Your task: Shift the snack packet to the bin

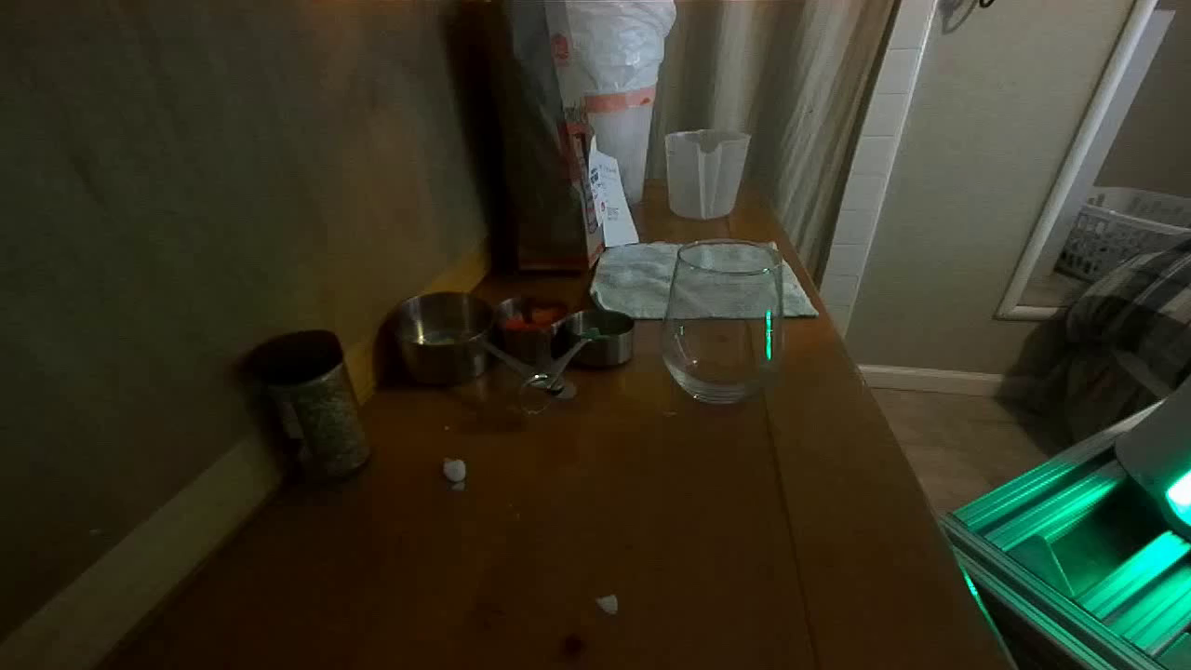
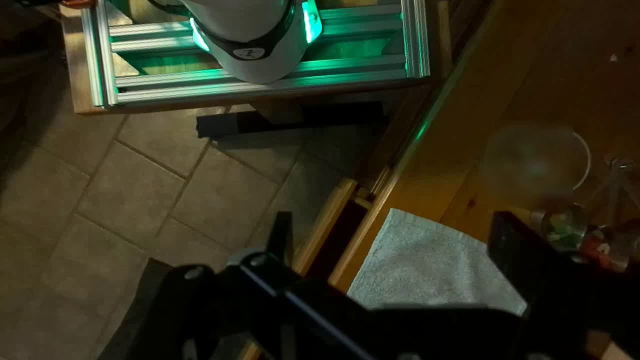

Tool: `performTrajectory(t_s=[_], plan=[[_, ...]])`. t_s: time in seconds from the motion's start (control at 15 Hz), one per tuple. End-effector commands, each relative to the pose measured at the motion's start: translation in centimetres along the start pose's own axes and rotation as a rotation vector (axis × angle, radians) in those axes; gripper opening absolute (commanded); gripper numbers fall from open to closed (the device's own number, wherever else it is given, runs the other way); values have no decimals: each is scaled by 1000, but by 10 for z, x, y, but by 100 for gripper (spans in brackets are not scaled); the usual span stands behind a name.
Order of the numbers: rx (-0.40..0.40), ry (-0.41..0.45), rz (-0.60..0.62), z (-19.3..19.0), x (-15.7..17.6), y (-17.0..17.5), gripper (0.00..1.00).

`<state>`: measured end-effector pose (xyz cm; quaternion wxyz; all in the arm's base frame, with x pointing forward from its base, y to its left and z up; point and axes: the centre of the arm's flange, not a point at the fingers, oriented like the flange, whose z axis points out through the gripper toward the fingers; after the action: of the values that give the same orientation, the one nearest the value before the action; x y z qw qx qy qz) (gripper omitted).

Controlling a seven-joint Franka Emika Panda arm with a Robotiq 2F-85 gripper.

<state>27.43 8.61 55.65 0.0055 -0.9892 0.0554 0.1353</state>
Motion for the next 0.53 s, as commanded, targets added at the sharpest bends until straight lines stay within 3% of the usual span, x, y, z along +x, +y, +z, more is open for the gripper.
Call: performTrajectory(t_s=[0.0,0.33,0.4,0.47], plan=[[0,0,0,0,0,0,100],[0,0,0,0,0,0,100],[-4,7,-29,2,10,-1,100],[-29,42,-117,2,42,-7,100]])
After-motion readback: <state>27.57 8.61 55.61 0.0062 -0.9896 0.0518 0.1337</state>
